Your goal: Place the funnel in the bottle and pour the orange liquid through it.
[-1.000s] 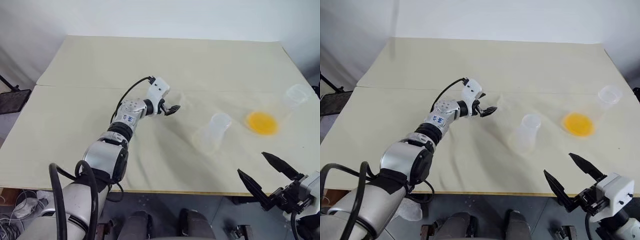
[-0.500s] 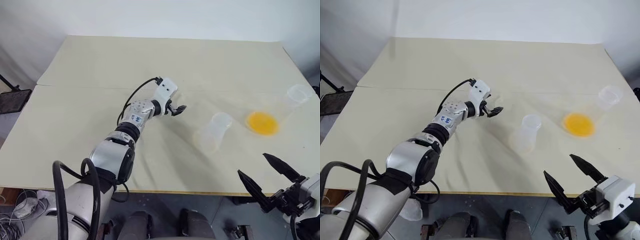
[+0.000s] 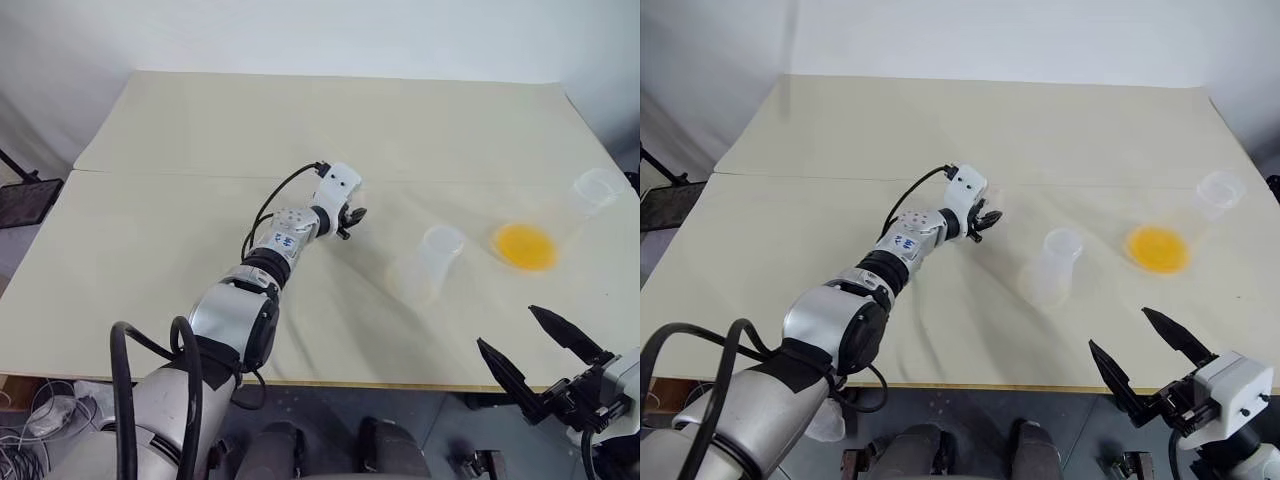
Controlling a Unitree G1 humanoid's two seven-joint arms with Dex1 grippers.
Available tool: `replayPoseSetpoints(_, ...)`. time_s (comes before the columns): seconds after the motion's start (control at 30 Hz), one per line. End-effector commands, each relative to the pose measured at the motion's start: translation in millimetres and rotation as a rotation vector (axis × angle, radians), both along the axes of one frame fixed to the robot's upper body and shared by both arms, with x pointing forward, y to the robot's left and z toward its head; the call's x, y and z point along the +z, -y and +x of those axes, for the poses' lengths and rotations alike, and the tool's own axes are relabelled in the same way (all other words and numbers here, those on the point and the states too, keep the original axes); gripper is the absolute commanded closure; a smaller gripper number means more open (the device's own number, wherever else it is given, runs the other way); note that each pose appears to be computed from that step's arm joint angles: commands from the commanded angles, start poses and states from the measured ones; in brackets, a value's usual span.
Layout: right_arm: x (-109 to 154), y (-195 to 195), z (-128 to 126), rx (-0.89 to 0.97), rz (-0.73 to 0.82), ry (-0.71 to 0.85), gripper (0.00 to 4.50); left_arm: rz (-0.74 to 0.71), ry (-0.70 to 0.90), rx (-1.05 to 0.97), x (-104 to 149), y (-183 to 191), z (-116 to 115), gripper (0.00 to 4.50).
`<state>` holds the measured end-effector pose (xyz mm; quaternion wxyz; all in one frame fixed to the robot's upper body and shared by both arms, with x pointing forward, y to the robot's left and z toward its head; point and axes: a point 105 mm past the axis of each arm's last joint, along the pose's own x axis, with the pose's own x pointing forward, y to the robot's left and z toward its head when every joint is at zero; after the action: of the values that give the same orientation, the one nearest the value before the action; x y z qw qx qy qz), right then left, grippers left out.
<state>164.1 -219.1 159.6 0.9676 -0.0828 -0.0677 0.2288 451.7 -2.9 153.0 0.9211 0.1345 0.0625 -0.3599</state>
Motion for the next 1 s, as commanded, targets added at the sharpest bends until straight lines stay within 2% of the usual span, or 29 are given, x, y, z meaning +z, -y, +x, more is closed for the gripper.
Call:
replayPoseSetpoints(0.03,10.6,-0.3,-3.3,-0.005,-0.026,0.045,0.0,-0.012,0.048,0.005,21.6,6.3,3.4,3.72)
replayPoseSetpoints(0.1,10.4,0.1,-3.7,-0.008,-0.028,0.045,0.0,-0.009,0.049,0.008,21.6,4.5,4.0,4.39)
replayPoseSetpoints(0.13,10.3,0.1,-3.7,-0.008,-0.028,0.046,0.0,-0.008,0.05,0.008,21.7,3.5,4.2,4.46)
replayPoseSetpoints(0.5,8.4,2.5,0.3,-0.001,-0.029,0.046,0.0,-0.04,0.078,-0.098,39.2,-8.2,2.4,4.46)
replayPoseSetpoints(0.7,10.1,3.0,1.6,0.015,-0.038,0.046,0.0,-0.097,0.085,-0.265,65.7,-15.4,-6.8,4.46)
replayPoseSetpoints(0.83,14.9,3.0,3.1,0.044,-0.051,0.053,0.0,-0.092,0.093,-0.472,90.7,-29.3,-23.2,4.46)
replayPoseSetpoints(1.0,18.7,6.0,5.6,0.058,-0.062,0.057,0.0,-0.064,0.097,-0.561,99.3,-47.9,-32.1,4.46)
